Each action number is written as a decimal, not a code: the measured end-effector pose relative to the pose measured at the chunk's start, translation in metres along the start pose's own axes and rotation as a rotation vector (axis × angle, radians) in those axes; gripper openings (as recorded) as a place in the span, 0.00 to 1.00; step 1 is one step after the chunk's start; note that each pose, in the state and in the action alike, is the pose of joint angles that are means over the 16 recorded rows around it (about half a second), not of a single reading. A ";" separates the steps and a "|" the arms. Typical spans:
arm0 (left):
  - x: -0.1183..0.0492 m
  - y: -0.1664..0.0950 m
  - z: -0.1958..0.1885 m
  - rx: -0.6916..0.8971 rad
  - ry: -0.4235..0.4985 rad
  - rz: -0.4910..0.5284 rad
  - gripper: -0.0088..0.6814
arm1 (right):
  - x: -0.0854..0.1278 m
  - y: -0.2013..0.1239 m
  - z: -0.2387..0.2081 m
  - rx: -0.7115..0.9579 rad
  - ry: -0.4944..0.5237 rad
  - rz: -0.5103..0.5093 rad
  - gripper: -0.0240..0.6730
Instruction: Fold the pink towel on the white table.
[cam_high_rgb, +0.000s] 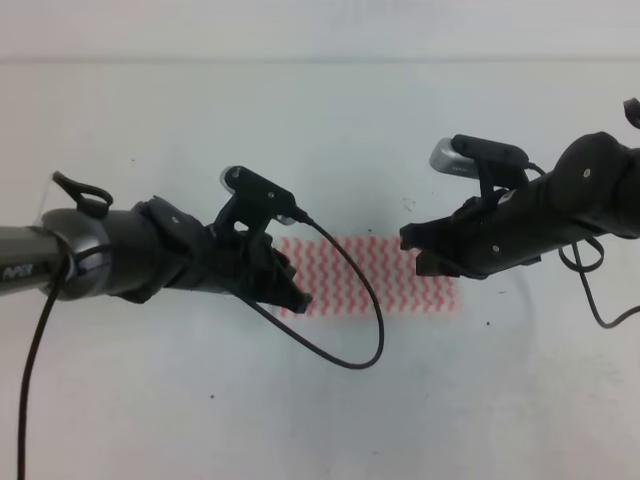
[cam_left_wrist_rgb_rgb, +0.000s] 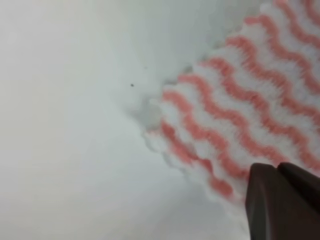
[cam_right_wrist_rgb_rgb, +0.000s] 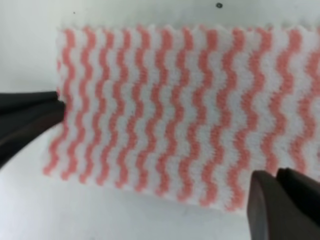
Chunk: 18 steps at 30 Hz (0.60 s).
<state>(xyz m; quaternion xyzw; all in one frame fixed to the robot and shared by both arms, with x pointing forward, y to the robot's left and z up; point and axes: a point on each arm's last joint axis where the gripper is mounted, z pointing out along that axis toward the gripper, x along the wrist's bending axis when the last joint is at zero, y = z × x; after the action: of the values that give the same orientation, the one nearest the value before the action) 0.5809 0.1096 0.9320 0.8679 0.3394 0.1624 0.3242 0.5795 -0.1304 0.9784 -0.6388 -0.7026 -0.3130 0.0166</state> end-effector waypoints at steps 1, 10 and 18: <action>0.000 0.000 -0.001 -0.002 0.000 -0.001 0.01 | 0.000 0.000 0.000 0.001 0.000 -0.001 0.05; -0.001 0.007 -0.008 -0.037 -0.013 -0.005 0.01 | 0.001 0.001 -0.001 0.003 -0.003 -0.011 0.06; -0.004 0.009 -0.005 -0.070 -0.044 0.000 0.01 | 0.000 0.001 -0.001 -0.001 -0.004 -0.012 0.06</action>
<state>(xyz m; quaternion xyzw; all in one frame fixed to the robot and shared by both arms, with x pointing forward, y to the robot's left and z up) 0.5802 0.1038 0.9414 0.8594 0.3264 0.1549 0.3619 0.5804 -0.1304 0.9796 -0.6351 -0.7064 -0.3122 0.0128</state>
